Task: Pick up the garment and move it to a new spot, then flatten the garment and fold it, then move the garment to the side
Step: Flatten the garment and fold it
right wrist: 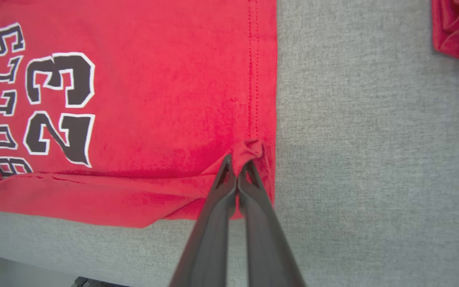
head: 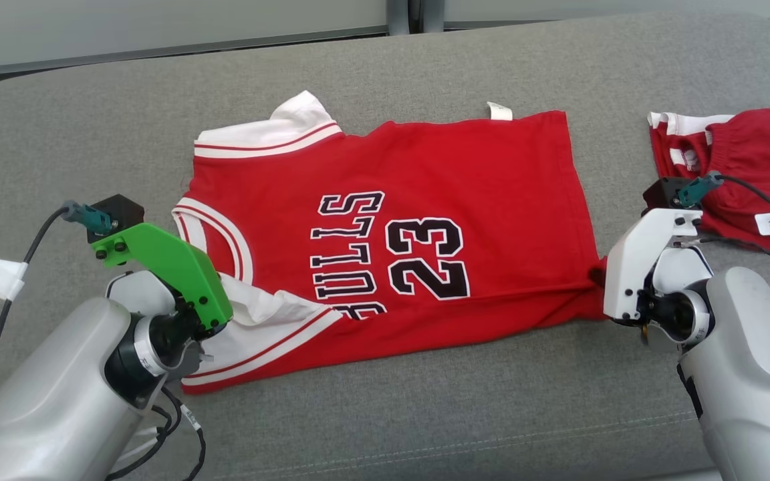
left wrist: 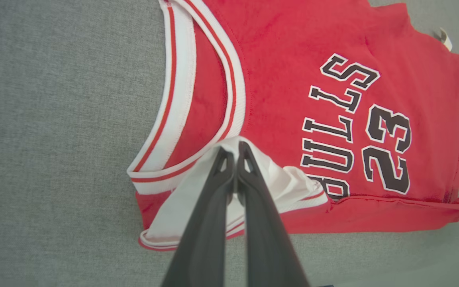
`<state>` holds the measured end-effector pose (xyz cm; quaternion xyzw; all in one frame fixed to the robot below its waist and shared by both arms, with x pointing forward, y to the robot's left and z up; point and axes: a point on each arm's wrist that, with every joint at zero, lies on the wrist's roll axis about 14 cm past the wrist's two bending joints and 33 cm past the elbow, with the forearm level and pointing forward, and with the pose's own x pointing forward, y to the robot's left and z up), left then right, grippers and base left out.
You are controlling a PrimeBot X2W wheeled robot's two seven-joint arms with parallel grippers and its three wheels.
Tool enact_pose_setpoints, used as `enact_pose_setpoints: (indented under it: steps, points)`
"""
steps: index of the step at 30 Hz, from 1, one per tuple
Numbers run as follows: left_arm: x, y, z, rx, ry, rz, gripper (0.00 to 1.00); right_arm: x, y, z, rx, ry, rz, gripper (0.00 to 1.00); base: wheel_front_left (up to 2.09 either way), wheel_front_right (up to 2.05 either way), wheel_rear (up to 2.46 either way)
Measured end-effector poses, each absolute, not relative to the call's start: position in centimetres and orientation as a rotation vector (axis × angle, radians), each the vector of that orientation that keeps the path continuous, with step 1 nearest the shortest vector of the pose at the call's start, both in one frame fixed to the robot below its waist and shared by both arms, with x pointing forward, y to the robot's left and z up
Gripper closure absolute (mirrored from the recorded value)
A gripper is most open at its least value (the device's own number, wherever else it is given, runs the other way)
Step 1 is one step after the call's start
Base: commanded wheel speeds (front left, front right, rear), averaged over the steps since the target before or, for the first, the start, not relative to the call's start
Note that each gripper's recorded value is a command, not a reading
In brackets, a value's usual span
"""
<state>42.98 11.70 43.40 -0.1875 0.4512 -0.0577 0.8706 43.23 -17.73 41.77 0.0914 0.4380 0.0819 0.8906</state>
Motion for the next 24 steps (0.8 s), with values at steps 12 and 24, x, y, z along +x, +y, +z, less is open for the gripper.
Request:
enact_pose_setpoints:
  steps: [12, 24]
  points:
    - [44.2, 11.3, 42.9, -0.353, 0.966, -0.141, 1.00, 44.4, -17.8, 40.8, 0.188, 0.916, 0.164, 1.00, 0.00, 0.00, 0.00]
    - [46.1, 12.6, 43.3, -0.354, 0.909, -0.101, 1.00, 46.7, -17.3, 40.3, 0.179, 0.889, 0.156, 1.00, 0.00, 0.00, 0.00]
